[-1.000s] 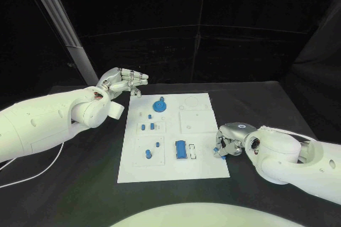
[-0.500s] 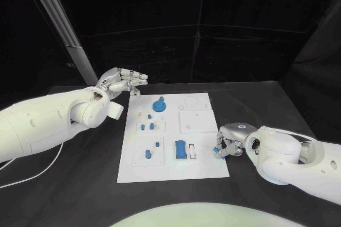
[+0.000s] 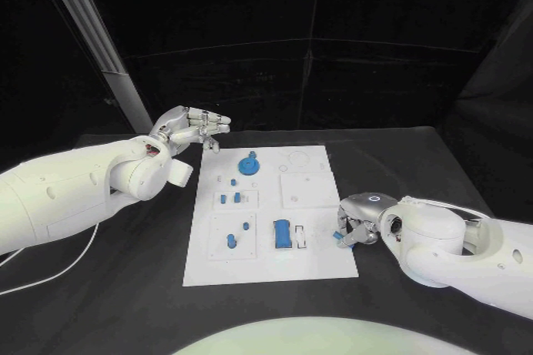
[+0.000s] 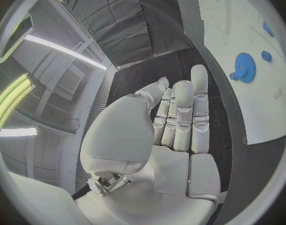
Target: Assemble the parts on the task board
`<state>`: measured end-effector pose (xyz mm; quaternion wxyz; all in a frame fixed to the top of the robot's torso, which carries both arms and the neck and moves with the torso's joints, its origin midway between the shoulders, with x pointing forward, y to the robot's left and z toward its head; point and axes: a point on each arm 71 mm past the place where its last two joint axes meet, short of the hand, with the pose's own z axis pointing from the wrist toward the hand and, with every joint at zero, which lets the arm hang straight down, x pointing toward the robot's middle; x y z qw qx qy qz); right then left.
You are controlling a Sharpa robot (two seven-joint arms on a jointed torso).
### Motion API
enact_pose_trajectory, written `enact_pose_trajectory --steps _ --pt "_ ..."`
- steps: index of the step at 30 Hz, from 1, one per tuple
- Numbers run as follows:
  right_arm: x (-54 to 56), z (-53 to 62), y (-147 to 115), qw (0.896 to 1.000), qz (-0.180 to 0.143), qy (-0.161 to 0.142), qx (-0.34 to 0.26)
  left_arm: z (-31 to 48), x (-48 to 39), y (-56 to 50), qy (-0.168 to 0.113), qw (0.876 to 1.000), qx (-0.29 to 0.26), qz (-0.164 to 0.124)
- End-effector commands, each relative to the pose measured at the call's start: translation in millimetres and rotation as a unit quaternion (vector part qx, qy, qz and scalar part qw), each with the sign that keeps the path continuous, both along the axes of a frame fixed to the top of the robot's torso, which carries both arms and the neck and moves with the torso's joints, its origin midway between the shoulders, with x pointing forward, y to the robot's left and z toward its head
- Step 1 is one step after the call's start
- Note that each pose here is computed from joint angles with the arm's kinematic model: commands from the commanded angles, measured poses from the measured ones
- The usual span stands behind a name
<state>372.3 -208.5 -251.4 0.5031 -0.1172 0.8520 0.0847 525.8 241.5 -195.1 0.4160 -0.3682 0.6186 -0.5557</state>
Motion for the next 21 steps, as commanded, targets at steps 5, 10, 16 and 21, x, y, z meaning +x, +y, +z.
enact_pose_trajectory --steps 5,10,16,21 --pt "-0.6 -1.5 0.6 1.0 -0.002 -0.005 0.002 0.7 0.1 -1.4 0.0 1.0 -0.003 -0.006" --pt "-2.3 4.9 1.4 0.999 -0.016 -0.024 0.042 0.5 0.2 -1.9 0.001 1.0 -0.003 -0.006" --pt "-6.3 11.3 1.1 0.992 -0.048 -0.02 0.116 0.3 0.4 -3.1 0.001 1.0 -0.003 -0.007" --pt "-8.4 13.1 2.2 0.984 -0.07 -0.005 0.163 0.3 0.4 -3.3 0.001 1.0 -0.003 -0.007"
